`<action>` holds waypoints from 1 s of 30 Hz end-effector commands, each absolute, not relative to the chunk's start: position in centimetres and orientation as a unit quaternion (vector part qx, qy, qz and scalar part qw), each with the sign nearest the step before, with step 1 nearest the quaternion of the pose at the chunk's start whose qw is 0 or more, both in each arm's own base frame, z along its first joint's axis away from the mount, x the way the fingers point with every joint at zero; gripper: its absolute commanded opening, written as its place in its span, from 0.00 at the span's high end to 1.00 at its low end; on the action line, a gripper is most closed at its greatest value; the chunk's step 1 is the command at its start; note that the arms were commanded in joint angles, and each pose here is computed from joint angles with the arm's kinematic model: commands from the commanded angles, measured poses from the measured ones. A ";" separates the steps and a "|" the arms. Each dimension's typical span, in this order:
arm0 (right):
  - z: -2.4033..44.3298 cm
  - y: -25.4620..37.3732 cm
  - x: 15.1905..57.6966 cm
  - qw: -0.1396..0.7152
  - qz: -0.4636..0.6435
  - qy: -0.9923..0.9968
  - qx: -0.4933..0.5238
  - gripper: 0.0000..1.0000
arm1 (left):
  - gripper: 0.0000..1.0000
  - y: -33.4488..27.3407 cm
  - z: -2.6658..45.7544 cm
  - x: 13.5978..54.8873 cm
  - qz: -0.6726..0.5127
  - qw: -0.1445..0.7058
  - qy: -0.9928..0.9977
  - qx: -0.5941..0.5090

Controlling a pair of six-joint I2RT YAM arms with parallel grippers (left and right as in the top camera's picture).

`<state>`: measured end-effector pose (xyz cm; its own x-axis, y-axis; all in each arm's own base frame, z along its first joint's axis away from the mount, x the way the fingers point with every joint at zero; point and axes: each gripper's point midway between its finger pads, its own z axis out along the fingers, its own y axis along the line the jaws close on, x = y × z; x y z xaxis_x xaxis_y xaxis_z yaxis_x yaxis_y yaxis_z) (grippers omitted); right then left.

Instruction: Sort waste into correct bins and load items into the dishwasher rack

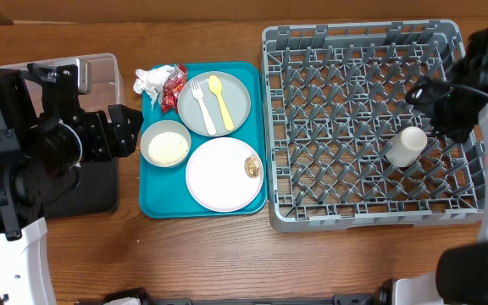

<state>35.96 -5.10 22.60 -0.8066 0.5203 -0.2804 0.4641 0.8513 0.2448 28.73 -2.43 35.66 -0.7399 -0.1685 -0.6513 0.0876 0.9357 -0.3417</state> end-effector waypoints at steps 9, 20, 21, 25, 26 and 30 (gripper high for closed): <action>40.2 9.8 32.1 0.388 0.258 0.885 -0.014 0.05 | 0.21 -2.5 31.6 29.2 -0.131 0.278 0.951 0.020; 34.9 15.9 31.4 0.276 0.271 0.918 -0.086 0.14 | 0.33 -4.6 30.0 29.0 -0.125 0.231 0.964 0.045; 34.2 16.7 31.6 0.264 0.270 0.921 -0.094 0.15 | 0.32 -4.0 30.0 28.5 -0.106 0.230 0.967 0.040; 32.5 18.0 32.3 0.251 0.248 0.930 -0.108 0.16 | 0.36 -3.7 28.6 26.1 -0.102 0.177 0.979 0.012; 32.2 18.2 32.3 0.247 0.243 0.932 -0.109 0.15 | 0.38 -3.8 27.3 25.3 -0.103 0.146 0.984 0.008; 32.1 18.2 32.3 0.246 0.241 0.933 -0.108 0.15 | 0.45 -4.1 23.5 25.3 -0.113 0.108 0.988 -0.013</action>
<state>32.25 18.28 31.90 -0.8652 -0.0743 -0.4959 -0.3115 0.8547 0.4154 25.31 -3.92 25.45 -0.9681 -0.0190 -0.2498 0.0369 0.9754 -0.2173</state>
